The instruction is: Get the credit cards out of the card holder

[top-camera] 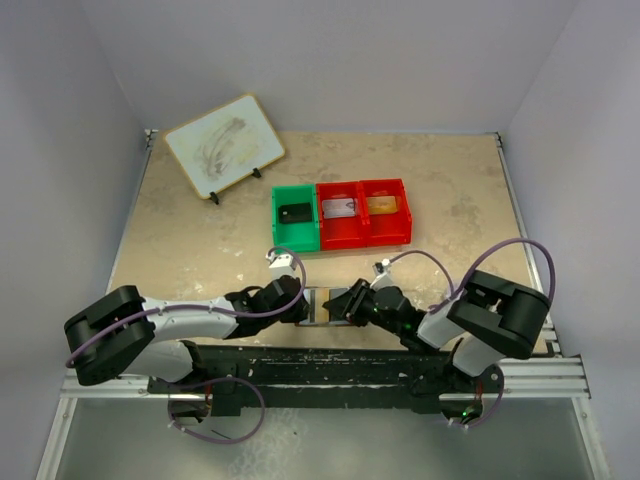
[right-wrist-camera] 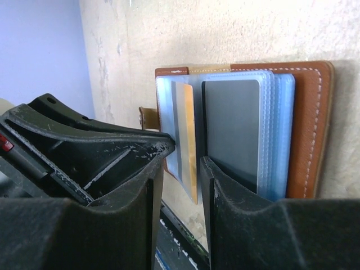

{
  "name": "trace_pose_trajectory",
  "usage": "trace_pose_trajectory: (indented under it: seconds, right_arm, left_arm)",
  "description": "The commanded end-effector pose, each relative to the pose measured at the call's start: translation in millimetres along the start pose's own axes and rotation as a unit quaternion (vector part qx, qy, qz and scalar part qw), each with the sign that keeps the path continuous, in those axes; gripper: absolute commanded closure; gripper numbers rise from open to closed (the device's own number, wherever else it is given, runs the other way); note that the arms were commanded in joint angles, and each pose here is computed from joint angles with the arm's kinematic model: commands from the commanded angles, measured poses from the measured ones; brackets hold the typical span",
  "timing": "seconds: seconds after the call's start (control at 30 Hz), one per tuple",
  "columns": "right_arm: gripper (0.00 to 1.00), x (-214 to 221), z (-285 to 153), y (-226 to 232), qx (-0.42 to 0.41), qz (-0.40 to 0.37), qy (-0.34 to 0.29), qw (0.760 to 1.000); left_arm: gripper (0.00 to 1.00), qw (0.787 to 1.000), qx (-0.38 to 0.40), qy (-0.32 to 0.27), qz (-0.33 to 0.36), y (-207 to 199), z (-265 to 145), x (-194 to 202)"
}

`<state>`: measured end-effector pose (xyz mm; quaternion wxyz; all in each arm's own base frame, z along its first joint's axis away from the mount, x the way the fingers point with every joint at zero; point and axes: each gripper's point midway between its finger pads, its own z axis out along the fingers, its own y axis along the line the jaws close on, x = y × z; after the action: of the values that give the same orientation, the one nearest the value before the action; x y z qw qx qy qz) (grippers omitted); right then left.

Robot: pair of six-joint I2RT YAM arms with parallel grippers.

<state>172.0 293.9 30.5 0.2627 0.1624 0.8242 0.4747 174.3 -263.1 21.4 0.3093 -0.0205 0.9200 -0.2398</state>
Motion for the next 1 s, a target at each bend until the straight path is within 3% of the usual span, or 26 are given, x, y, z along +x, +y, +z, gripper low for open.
trace_pose_trajectory:
  seconds: [0.0,0.23,0.5,0.67,0.73,0.87,0.97]
  right_arm:
    - [0.63,-4.9,9.2,-6.1,0.015,-0.025,-0.017,0.999]
    - [0.69,4.6,7.0,-5.8,-0.006,-0.021,0.004,1.0]
    - [0.89,3.7,1.5,2.1,-0.037,-0.009,-0.001,0.999]
    - [0.94,3.3,1.5,4.8,-0.041,-0.004,-0.001,0.999]
    - [0.94,3.5,1.6,5.5,-0.044,-0.002,0.0,0.999]
    - [0.8,-1.2,0.4,12.7,-0.064,0.01,-0.01,0.998]
    - [0.81,-4.1,4.8,12.6,-0.065,0.012,-0.008,0.998]
  left_arm:
    - [0.91,0.998,-0.042,0.034,0.02,29.0,-1.8,22.8]
    - [0.91,0.998,-0.044,0.034,0.02,29.4,-1.8,22.5]
    - [0.91,0.998,-0.045,0.033,0.023,28.4,-2.0,21.1]
    - [0.91,0.998,-0.045,0.032,0.025,27.3,-2.0,19.5]
    - [0.91,0.998,-0.044,0.032,0.026,26.4,-2.1,19.0]
    - [0.91,0.998,-0.048,0.038,0.031,28.1,-0.7,21.3]
    - [0.92,0.997,-0.052,0.041,0.031,30.6,0.7,23.9]
